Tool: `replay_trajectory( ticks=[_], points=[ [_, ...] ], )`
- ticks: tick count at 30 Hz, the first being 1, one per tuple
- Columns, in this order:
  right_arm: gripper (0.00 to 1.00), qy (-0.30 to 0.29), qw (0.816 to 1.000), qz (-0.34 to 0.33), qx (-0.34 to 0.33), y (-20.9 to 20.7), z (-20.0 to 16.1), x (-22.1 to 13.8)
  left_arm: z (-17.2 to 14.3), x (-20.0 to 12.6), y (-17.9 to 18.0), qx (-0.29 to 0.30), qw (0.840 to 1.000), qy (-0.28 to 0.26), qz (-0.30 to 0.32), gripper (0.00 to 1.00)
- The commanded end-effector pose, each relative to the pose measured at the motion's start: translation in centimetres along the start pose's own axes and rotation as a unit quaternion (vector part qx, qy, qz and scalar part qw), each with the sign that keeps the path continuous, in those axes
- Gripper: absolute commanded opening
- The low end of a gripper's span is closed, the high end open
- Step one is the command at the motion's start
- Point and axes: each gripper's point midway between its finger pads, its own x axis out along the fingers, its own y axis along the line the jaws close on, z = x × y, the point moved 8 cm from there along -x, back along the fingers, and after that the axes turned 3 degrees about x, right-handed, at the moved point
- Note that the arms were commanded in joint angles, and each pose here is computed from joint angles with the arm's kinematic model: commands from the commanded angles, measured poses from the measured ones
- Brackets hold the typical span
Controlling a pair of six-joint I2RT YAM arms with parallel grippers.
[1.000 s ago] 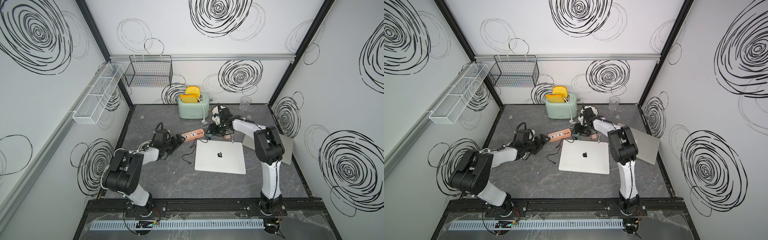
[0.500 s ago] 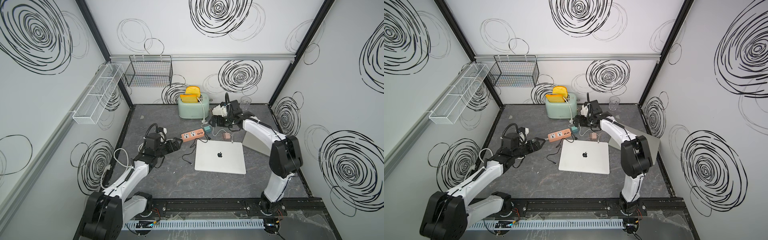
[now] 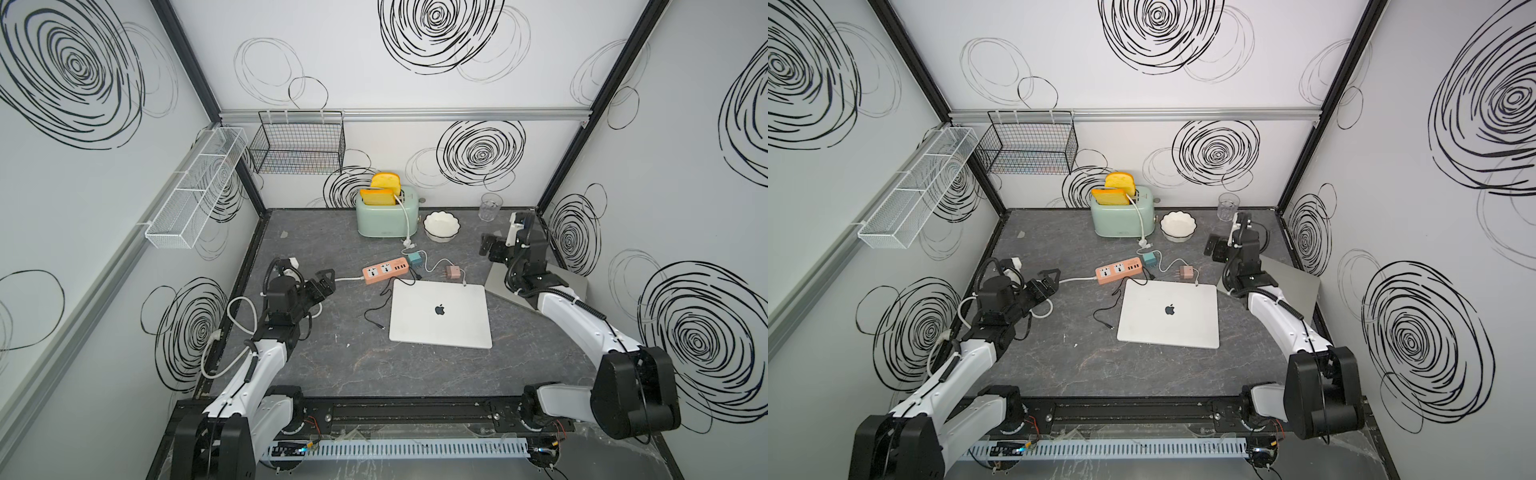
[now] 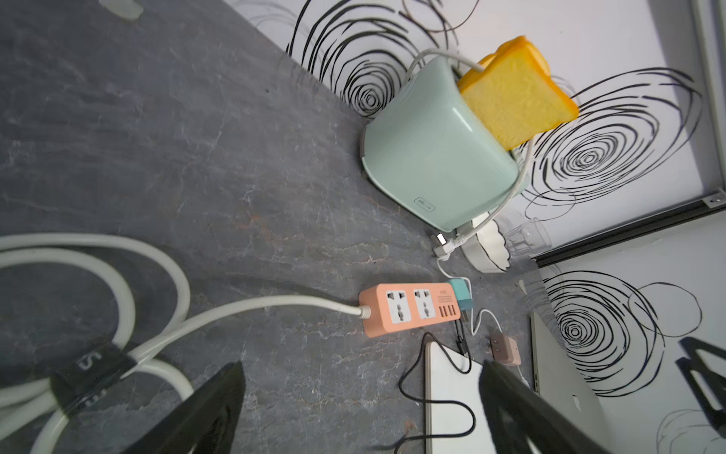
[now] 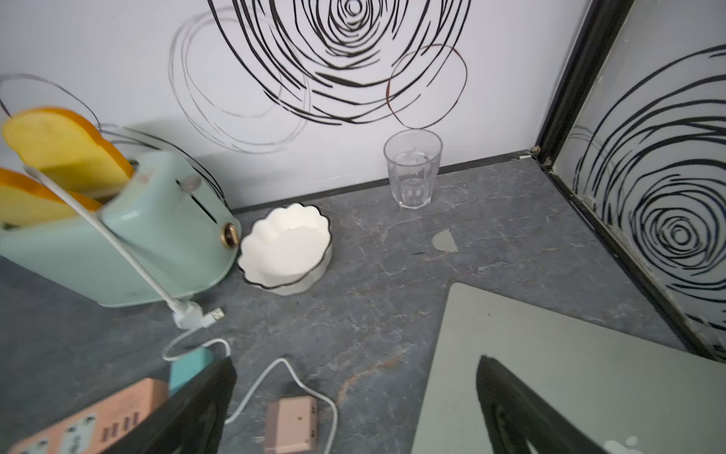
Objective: Unplug the laptop charger
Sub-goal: Reset both arms
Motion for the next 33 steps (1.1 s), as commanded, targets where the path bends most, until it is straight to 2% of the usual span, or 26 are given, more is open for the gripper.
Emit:
replay_trajectory(
  ticks=[1, 4, 6, 10, 13, 15, 17, 18, 21, 24, 26, 33],
  points=[
    [0.99, -0.086, 0.991, 0.000, -0.104, -1.3, -2.0, -1.0, 0.9, -0.3, 0.0, 0.043, 0.995, -0.088, -0.023, 0.97],
    [0.99, -0.110, 0.992, 0.011, -0.066, -3.7, -4.4, -1.8, 1.2, 0.0, 0.3, 0.077, 0.990, -0.120, -0.017, 0.97],
    [0.99, -0.125, 0.989, 0.025, -0.077, -4.2, -5.6, -2.1, 1.7, 0.7, 0.5, 0.113, 0.987, -0.116, 0.014, 0.97],
    [0.99, -0.107, 0.989, 0.035, -0.100, -4.9, -7.0, -0.8, 2.9, 1.7, 1.3, 0.203, 0.968, -0.116, 0.091, 0.97],
    [0.99, -0.084, 0.988, 0.060, -0.111, -4.7, -8.0, 0.6, 2.9, 2.8, 3.2, 0.220, 0.957, -0.117, 0.148, 0.97],
    [0.99, -0.084, 0.992, 0.048, -0.083, -5.8, -8.1, 0.9, 2.5, 3.3, 3.4, 0.233, 0.954, -0.130, 0.138, 0.97],
    [0.99, -0.108, 0.991, 0.047, -0.070, -6.4, -8.3, 0.1, 1.6, 3.9, 3.2, 0.270, 0.942, -0.141, 0.141, 0.98],
    [0.99, -0.116, 0.989, 0.047, -0.073, -6.3, -8.6, -0.3, 1.3, 3.9, 3.0, 0.284, 0.935, -0.163, 0.137, 0.97],
    [0.99, -0.124, 0.989, 0.036, -0.070, -6.4, -9.1, -0.4, -0.4, 4.3, 2.5, 0.323, 0.927, -0.169, 0.090, 0.97],
    [0.99, -0.125, 0.989, 0.016, -0.074, -6.3, -9.1, -0.3, -0.9, 3.9, 2.8, 0.325, 0.925, -0.182, 0.071, 0.98],
    [0.99, -0.121, 0.990, 0.016, -0.073, -6.3, -9.1, -0.2, -0.9, 4.0, 2.8, 0.326, 0.927, -0.170, 0.075, 0.98],
    [0.99, -0.122, 0.990, 0.024, -0.070, -6.4, -9.0, -0.4, -1.1, 3.6, 2.6, 0.328, 0.923, -0.181, 0.084, 0.97]
  ],
)
